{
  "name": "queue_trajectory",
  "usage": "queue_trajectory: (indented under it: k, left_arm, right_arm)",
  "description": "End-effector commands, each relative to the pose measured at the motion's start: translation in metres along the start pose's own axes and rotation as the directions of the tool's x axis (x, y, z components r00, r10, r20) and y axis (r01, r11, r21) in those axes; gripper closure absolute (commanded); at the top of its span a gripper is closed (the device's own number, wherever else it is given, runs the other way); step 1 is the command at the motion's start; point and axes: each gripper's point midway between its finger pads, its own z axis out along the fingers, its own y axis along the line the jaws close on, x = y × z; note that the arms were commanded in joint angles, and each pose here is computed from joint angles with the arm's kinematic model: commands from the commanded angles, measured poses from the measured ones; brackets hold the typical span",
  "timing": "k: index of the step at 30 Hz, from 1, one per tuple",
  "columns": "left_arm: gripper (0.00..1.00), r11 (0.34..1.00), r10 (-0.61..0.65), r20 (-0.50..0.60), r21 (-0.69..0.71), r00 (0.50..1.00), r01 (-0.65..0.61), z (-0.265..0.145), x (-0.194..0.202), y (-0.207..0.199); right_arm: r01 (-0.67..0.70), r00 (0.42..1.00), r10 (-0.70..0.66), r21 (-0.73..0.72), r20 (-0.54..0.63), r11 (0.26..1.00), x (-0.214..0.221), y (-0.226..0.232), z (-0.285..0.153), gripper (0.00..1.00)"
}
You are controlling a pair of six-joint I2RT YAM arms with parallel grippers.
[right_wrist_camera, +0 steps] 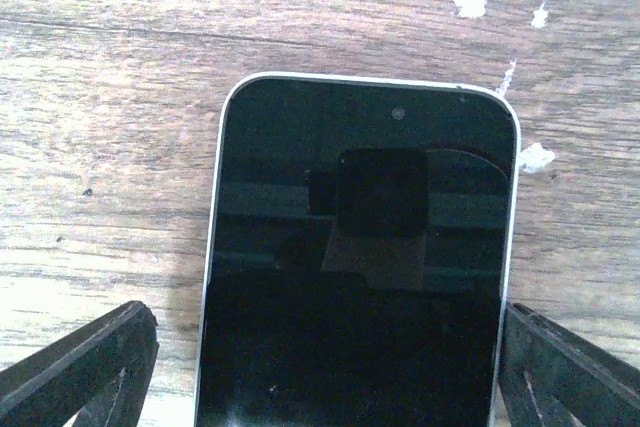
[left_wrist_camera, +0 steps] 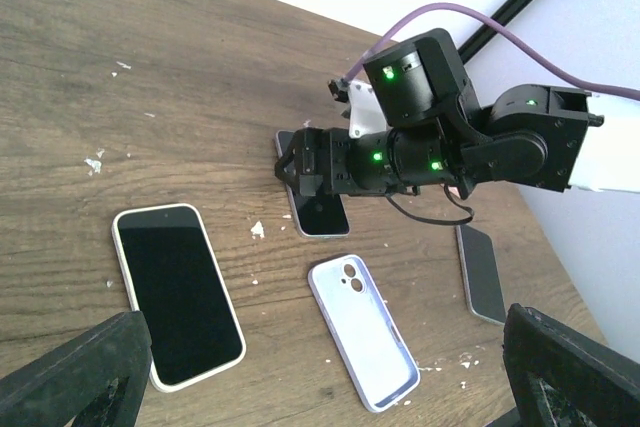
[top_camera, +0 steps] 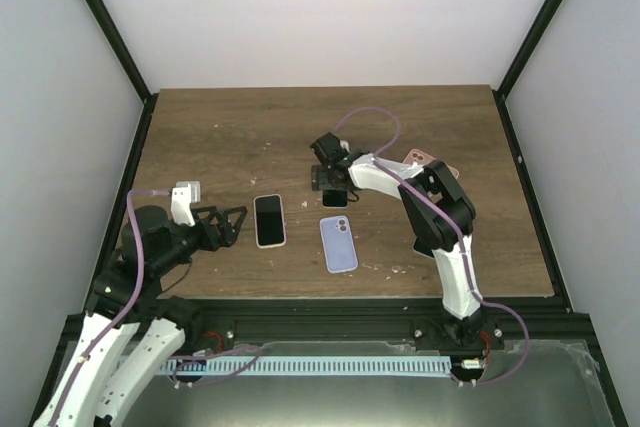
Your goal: Put the phone into the phone case
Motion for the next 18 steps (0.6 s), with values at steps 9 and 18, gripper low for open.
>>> queue_trajectory:
  k: [9, 18]
  left_arm:
    - [0.02, 1.0, 0.014, 0.013, 0.026, 1.0, -0.014, -0.002, -0.001, -0.005]
    - [0.03, 1.0, 0.013, 0.021, 0.024, 1.0, -0.013, -0.003, -0.002, -0.004]
  right_arm:
    - [0.008, 0.997, -0.001, 0.085, -0.083, 0.996, 0.019, -0.016, 0.017, 0.17]
    - [0.08, 0.988, -0.055, 0.174, -0.142, 0.981, 0.027, -0.032, 0.028, 0.19]
